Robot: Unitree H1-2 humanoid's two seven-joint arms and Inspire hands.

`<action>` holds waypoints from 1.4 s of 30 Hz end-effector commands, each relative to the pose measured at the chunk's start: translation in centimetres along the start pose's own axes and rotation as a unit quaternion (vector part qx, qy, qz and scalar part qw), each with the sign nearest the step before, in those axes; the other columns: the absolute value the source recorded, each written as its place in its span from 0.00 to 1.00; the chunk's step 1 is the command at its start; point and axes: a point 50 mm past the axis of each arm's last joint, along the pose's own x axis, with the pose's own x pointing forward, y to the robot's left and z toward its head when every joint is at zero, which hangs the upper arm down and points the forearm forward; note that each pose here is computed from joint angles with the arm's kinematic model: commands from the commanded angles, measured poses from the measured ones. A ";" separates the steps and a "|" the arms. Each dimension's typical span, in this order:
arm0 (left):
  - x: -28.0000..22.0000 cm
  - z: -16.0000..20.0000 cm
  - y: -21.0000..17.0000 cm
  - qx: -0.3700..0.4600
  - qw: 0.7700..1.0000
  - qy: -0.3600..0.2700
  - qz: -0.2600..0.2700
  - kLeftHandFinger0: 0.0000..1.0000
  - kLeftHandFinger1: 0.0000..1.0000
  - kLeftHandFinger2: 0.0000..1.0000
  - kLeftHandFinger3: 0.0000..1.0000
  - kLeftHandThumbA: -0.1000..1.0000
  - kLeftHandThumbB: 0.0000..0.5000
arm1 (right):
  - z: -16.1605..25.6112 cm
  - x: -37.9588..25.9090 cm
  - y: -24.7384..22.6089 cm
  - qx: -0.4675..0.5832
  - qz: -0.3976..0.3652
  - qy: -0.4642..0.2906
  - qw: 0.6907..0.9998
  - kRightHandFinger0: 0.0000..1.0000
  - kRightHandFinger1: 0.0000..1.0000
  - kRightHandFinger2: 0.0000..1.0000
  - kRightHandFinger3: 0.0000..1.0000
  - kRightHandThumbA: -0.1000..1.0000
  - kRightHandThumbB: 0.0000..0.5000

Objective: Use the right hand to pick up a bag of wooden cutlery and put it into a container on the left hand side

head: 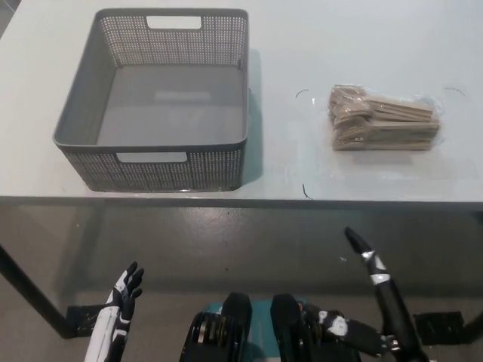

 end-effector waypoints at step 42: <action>-1.6 0.0 -0.2 0.003 0.998 -0.025 -0.053 1.00 1.00 1.00 1.00 1.00 0.14 | 14.3 34.7 -22.5 -0.368 0.153 0.111 0.911 1.00 1.00 1.00 1.00 0.87 1.00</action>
